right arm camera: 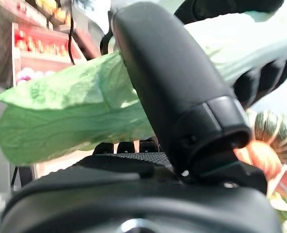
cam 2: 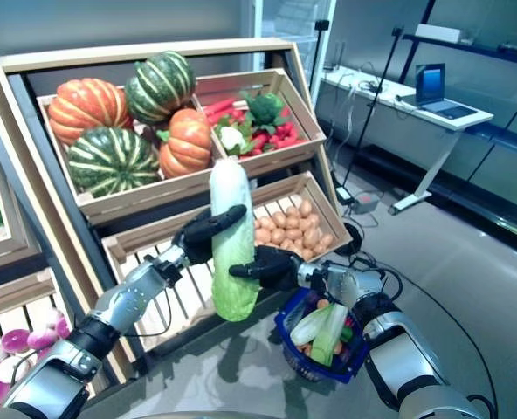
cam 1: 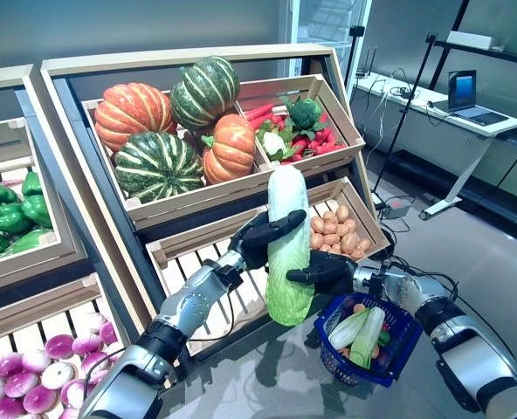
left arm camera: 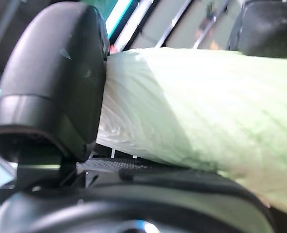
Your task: Put vegetables into the basket
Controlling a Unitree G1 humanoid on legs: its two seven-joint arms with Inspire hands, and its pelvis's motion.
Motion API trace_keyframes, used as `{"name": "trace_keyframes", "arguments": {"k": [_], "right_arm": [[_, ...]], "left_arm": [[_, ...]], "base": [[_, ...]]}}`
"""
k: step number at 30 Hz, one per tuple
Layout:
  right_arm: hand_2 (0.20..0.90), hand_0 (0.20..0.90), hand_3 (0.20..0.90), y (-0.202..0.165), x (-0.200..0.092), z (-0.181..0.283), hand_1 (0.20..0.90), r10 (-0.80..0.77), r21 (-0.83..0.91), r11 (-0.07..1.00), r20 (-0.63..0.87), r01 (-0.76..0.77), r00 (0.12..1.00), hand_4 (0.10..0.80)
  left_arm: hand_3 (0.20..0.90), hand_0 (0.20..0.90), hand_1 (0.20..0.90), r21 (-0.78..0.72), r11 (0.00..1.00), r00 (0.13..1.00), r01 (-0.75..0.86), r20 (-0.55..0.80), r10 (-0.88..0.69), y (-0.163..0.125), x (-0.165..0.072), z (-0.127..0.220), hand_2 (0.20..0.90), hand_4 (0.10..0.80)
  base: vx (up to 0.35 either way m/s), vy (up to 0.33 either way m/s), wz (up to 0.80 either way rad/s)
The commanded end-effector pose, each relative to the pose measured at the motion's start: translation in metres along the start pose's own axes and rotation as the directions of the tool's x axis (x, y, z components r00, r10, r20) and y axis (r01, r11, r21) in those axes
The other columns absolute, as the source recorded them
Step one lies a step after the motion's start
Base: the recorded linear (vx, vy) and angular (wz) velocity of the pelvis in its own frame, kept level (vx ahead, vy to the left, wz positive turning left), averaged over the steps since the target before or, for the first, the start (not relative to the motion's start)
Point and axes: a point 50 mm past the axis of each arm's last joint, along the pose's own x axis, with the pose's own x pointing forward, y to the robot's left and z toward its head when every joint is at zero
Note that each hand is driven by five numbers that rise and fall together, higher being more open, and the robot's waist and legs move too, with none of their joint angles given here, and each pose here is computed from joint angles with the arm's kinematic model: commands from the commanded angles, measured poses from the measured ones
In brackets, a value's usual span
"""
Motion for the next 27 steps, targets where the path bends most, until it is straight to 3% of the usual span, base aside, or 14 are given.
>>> {"name": "trace_keyframes", "arguments": {"k": [1,11,12,13,27], "right_arm": [[0.9,0.9,0.9,0.062,0.055,0.077,0.9,0.323,-0.082,0.946,0.175,-0.313,0.93,0.8],[0.9,0.9,0.9,0.07,0.064,0.067,0.9,0.4,-0.076,0.916,0.103,-0.394,0.911,0.8],[0.509,0.509,0.509,0.068,0.065,0.065,0.509,0.366,-0.079,0.93,0.084,-0.36,0.927,0.54],[0.3,0.3,0.3,0.067,0.065,0.065,0.3,0.349,-0.075,0.936,0.086,-0.343,0.933,0.4],[0.3,0.3,0.3,0.057,0.058,0.069,0.3,0.213,-0.03,0.977,0.155,-0.211,0.965,0.4]], "left_arm": [[0.3,0.3,0.3,-0.106,0.689,0.696,0.717,0.15,-0.702,-0.137,0.065,0.009,0.3,0.4],[0.3,0.3,0.3,-0.109,0.689,0.697,0.716,0.072,-0.713,-0.129,0.065,-0.012,0.3,0.4],[0.3,0.3,0.3,-0.099,0.697,0.704,0.71,0.065,-0.708,-0.127,0.065,-0.013,0.3,0.4],[0.3,0.3,0.3,-0.096,0.7,0.706,0.708,0.065,-0.705,-0.127,0.065,-0.013,0.3,0.4],[0.3,0.3,0.3,-0.044,0.742,0.743,0.669,0.057,-0.667,-0.115,0.062,-0.005,0.3,0.4]], "base": [[0.031,-0.007,0.01],[0.014,-0.005,0.0],[0.0,0.0,0.0],[0.034,-0.003,-0.02],[0.005,-0.001,0.0]]}}
